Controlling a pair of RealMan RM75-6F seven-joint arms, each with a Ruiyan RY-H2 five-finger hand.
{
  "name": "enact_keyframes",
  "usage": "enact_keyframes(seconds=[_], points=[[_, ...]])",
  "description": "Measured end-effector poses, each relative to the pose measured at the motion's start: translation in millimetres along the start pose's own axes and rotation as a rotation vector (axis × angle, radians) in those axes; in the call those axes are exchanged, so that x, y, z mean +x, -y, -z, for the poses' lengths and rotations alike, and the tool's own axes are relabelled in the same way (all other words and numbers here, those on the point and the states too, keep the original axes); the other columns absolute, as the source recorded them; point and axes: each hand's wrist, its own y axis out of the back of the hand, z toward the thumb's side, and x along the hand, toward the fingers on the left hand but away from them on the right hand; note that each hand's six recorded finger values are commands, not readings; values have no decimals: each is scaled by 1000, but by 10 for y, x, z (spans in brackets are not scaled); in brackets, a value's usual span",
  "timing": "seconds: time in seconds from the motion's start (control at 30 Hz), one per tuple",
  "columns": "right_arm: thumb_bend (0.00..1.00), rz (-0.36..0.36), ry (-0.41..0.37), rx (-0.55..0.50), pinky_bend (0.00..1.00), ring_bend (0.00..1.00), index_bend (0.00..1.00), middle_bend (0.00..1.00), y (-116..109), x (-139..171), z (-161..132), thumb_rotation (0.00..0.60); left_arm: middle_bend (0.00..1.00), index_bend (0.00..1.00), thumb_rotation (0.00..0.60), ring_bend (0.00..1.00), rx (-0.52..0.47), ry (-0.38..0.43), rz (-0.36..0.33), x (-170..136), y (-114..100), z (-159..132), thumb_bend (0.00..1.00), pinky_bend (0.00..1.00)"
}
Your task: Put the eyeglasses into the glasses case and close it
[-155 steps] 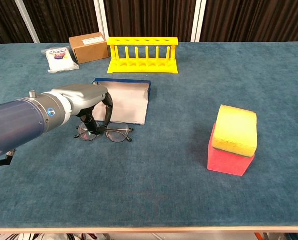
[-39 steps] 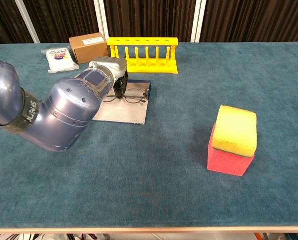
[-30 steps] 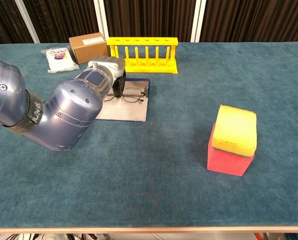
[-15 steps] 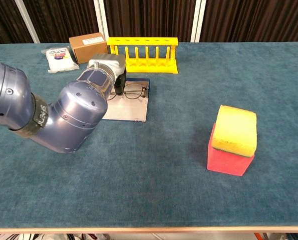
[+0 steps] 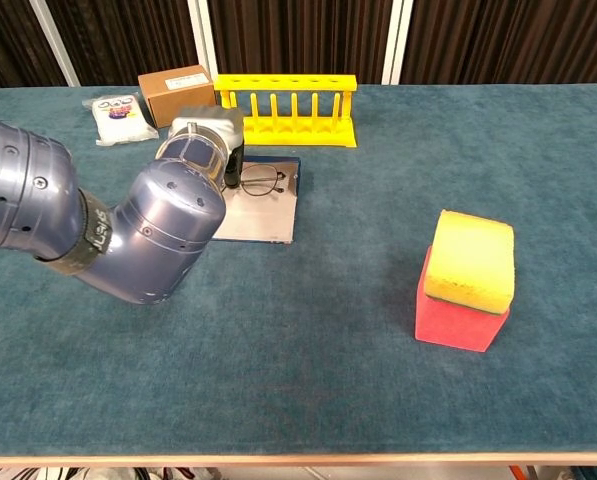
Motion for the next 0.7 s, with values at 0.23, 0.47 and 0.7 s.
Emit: enact_keyframes(seconds=[0.23, 0.47, 0.7], points=[[0, -2, 2, -1, 210, 0, 0, 0, 0, 0, -1, 600, 150, 309, 600, 0, -15, 3, 3, 1, 5, -27, 420, 0], [0, -3, 7, -1, 211, 0, 0, 0, 0, -2, 3, 600, 149, 242, 600, 0, -4, 21, 3, -29, 12, -68, 420, 0], [0, -3, 8, -3, 210, 0, 0, 0, 1, -2, 3, 600, 151, 239, 600, 0, -15, 52, -19, -124, -48, -138, 420, 0]])
